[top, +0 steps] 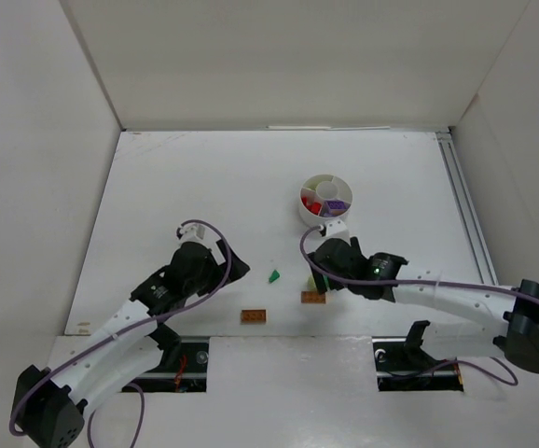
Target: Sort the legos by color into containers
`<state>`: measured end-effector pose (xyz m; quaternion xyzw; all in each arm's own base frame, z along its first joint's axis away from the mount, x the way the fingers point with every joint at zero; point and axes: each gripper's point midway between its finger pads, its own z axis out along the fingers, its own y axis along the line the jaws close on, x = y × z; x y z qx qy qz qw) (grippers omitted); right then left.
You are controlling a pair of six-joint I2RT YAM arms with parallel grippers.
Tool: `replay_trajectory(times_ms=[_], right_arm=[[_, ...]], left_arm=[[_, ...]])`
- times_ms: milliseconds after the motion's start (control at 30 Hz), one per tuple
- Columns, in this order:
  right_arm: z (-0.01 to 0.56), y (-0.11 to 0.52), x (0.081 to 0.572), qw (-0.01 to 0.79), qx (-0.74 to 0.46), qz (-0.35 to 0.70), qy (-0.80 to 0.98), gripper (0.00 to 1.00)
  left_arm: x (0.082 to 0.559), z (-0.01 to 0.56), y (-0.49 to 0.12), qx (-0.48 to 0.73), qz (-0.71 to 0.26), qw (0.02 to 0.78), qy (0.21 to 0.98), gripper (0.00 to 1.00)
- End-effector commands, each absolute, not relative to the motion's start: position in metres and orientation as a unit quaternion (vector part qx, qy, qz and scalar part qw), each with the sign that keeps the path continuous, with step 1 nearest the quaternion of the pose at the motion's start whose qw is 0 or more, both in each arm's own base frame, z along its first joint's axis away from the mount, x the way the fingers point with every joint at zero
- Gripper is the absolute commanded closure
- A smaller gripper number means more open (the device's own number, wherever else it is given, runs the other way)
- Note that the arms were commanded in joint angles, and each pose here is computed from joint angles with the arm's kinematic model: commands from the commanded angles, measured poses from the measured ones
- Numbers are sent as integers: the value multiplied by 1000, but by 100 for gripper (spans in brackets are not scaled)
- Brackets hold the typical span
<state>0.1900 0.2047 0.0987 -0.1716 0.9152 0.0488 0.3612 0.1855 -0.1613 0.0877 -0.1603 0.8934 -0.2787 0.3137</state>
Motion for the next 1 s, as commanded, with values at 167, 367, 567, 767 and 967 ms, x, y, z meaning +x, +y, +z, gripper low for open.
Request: replay_trajectory(times_ms=[167,367,567,767,967], right_arm=[[70,172,195,263,-168,-22,950,25],[60,176,192,234,-197,-18,952,30],[50,194,201,234,-243,-2,942,35],[39,204,213,229,-259,-6,938,45],[32,214,219,230,-272,9,934,71]], left_arm=[[194,98,-173,-135,-302,328,885,0],[202,102,-178,-122,-300,335,885,0],[208,97,-179,-120,-286,330,892,0],[209,96,-180,-116,-281,327,895,0],[211,100,-181,-116,-284,330,893,0]])
